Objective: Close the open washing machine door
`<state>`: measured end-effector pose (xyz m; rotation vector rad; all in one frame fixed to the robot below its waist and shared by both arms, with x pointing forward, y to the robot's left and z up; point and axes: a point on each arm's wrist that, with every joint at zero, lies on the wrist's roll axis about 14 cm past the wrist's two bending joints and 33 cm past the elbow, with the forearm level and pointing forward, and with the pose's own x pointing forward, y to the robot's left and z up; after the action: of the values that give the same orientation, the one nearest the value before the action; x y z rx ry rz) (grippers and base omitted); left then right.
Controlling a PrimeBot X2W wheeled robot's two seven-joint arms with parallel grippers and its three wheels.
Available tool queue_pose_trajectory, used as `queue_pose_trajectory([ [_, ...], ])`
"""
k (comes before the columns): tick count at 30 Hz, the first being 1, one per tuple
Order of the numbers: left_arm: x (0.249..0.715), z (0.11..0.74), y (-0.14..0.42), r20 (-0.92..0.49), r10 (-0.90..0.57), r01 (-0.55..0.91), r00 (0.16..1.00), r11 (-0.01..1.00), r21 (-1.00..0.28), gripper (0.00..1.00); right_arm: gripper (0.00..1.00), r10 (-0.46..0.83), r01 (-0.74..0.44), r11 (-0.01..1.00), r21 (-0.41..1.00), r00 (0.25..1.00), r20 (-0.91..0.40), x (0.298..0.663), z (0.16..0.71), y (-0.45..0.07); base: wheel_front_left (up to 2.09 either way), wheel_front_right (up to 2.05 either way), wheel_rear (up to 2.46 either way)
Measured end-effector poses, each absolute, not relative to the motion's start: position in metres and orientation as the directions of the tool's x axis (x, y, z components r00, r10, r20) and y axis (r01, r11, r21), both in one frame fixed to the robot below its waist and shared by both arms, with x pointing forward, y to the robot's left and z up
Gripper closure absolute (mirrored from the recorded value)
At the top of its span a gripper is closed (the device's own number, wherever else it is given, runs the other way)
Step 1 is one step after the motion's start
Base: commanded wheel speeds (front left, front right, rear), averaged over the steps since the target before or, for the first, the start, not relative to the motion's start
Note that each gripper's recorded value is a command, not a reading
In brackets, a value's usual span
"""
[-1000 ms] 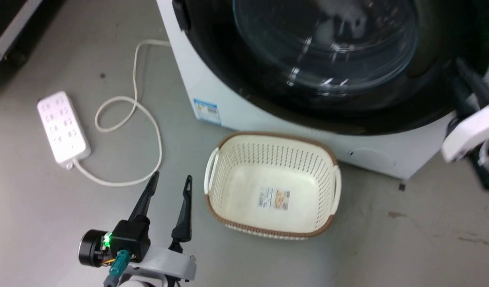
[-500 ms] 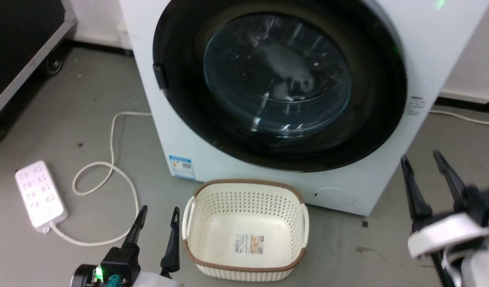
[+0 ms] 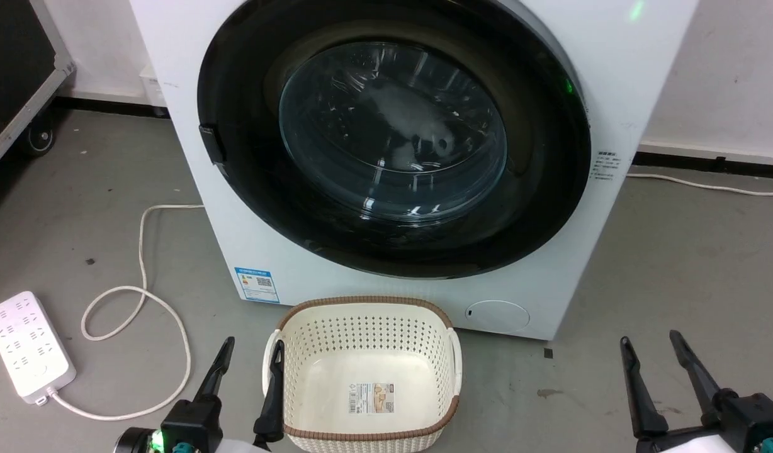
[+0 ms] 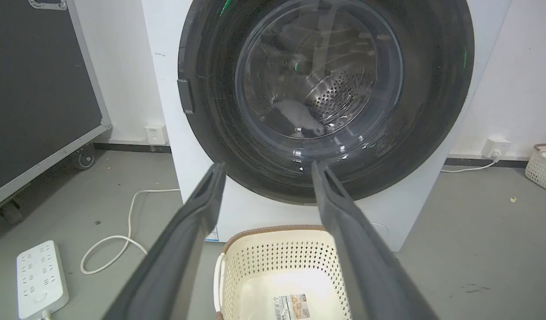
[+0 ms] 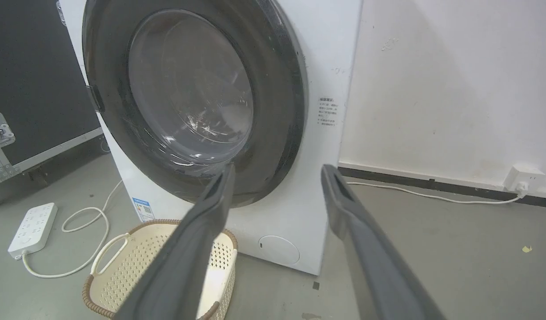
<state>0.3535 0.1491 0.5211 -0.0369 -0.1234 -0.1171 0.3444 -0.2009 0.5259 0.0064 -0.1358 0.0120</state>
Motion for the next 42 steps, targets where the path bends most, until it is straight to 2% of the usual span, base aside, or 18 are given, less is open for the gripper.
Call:
queue_pose_trajectory([
  [6,0.354,0.518,0.147,0.114,-0.125,0.129,0.986,0.991,-0.031,0.00,0.00,0.006,-0.008,1.000,0.015,0.992,0.124,0.344,0.522,-0.202,0.00,0.00,0.00],
  [7,0.354,0.517,0.147,0.112,-0.126,0.130,0.986,0.991,-0.031,1.00,1.00,0.006,-0.008,1.000,0.014,0.992,0.123,0.344,0.521,-0.202,0.00,0.00,0.00],
  [42,0.357,0.516,0.153,0.072,-0.104,0.105,0.992,0.994,-0.016,1.00,1.00,0.038,-0.039,0.999,0.005,0.997,0.068,0.348,0.516,-0.192,0.00,0.00,0.00],
])
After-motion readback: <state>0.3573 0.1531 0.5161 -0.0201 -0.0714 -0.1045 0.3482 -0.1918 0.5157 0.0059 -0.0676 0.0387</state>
